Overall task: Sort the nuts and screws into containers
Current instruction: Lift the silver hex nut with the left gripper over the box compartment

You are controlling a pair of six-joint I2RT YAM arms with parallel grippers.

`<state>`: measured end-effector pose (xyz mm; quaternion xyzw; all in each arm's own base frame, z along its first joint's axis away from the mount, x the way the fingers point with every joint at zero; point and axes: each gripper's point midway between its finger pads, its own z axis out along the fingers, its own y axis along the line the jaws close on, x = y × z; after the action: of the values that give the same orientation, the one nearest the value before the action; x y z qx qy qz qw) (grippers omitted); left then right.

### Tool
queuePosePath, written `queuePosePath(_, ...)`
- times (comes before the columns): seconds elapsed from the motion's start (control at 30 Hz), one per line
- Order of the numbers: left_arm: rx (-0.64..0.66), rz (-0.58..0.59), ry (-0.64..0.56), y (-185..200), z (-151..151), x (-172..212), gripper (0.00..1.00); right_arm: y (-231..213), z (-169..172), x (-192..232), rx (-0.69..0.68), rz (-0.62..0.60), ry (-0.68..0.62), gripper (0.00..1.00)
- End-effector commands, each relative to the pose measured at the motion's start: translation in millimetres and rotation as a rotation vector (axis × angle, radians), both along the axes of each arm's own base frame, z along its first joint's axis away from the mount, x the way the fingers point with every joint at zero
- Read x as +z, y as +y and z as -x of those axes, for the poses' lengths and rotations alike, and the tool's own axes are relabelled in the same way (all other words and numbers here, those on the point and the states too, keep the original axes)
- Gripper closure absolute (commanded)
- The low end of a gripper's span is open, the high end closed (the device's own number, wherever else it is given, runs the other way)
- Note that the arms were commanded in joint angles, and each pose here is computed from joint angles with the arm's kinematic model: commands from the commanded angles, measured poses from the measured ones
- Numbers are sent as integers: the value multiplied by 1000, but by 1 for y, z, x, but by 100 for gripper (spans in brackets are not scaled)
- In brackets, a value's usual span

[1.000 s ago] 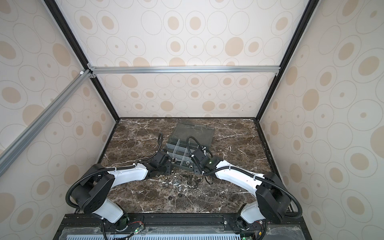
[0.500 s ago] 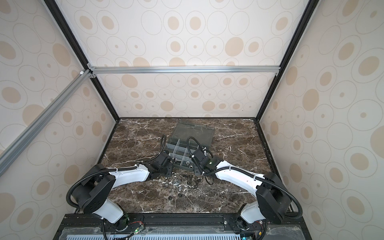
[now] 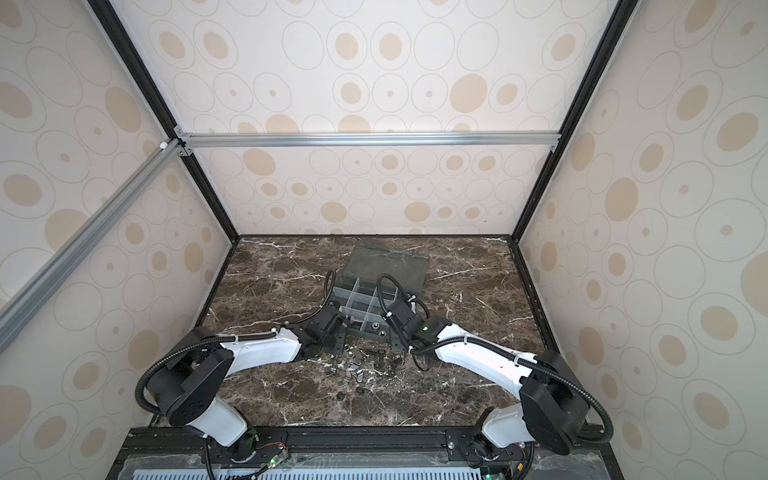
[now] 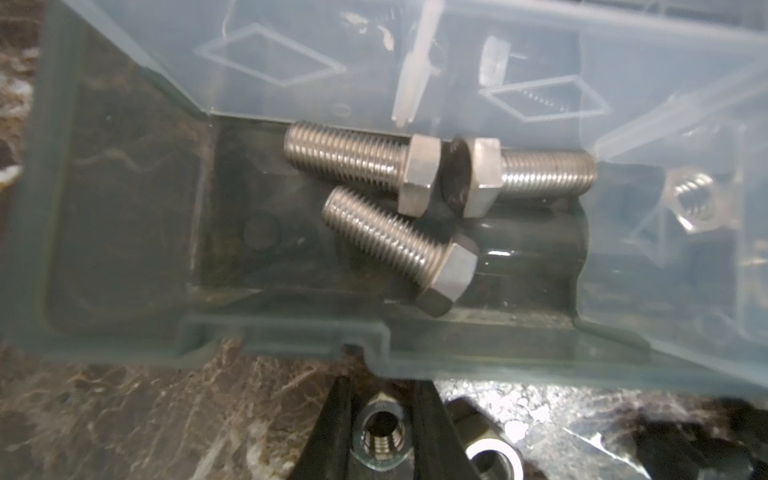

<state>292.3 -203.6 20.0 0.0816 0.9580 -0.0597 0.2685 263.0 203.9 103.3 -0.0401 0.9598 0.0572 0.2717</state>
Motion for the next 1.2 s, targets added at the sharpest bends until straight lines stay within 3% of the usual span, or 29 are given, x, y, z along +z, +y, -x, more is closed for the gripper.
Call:
queuePosePath(0.0, -19, -39, 20, 3, 7, -1, 80, -8, 2, -1, -28, 7, 4, 56)
queuePosePath(0.43, -86, 40, -32, -18, 4, 42, 80, -13, 3, 5, -28, 14, -16, 56)
queuePosePath(0.83, -184, 244, -142, -75, -12, 108, 79, -23, 5, 12, -54, 6, -41, 56)
queuePosePath(1.17, -227, 289, -134, -110, -32, 110, 79, -28, 8, 9, -70, 1, -38, 56)
